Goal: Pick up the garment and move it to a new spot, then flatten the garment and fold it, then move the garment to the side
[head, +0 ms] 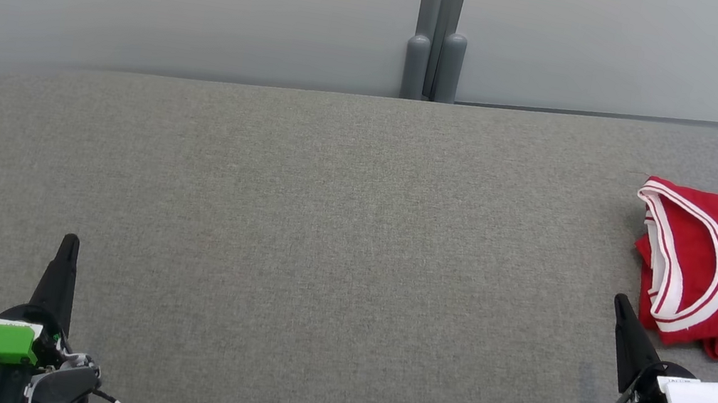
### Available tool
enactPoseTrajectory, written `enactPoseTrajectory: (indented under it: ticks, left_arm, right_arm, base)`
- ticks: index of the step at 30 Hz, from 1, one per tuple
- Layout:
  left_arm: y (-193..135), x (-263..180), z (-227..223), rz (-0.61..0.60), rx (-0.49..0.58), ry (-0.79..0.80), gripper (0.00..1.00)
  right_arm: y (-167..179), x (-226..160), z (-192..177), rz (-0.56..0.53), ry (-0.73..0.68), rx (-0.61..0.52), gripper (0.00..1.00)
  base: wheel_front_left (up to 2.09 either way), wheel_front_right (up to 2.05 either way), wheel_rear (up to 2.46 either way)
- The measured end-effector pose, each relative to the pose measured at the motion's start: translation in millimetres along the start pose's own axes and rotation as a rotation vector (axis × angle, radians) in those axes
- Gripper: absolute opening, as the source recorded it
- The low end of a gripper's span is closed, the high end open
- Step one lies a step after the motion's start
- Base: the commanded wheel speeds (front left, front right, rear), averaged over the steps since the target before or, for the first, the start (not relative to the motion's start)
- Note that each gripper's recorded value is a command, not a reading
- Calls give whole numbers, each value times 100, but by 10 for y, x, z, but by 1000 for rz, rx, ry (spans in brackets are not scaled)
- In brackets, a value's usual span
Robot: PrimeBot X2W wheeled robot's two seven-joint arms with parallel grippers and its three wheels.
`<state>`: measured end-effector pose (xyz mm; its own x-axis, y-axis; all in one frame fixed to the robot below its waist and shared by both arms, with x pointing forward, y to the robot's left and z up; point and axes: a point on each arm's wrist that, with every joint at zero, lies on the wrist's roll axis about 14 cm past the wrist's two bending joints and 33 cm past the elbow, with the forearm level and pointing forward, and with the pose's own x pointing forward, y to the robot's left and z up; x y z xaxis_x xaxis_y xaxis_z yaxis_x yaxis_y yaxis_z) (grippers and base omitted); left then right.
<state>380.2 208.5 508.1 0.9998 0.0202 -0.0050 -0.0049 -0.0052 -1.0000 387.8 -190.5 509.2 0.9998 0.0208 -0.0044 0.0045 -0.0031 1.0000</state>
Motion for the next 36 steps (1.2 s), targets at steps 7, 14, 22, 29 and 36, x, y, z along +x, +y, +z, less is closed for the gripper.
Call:
enactPoseTrajectory:
  ticks: [7,14,22,29,36]
  left_arm:
    - [0,0,0,0,0,0,0]
    - [0,0,0,0,0,0,0]
    - [0,0,0,0,0,0,0]
    - [0,0,0,0,0,0,0]
    - [0,0,0,0,0,0,0]
  right_arm:
    - [0,0,0,0,0,0,0]
    - [0,0,0,0,0,0,0]
    - [0,0,0,0,0,0,0]
    - [0,0,0,0,0,0,0]
    - [0,0,0,0,0,0,0]
  base:
    - [0,0,0]
    - [0,0,0]
    - [0,0,0]
    - [0,0,0]
    - [0,0,0]
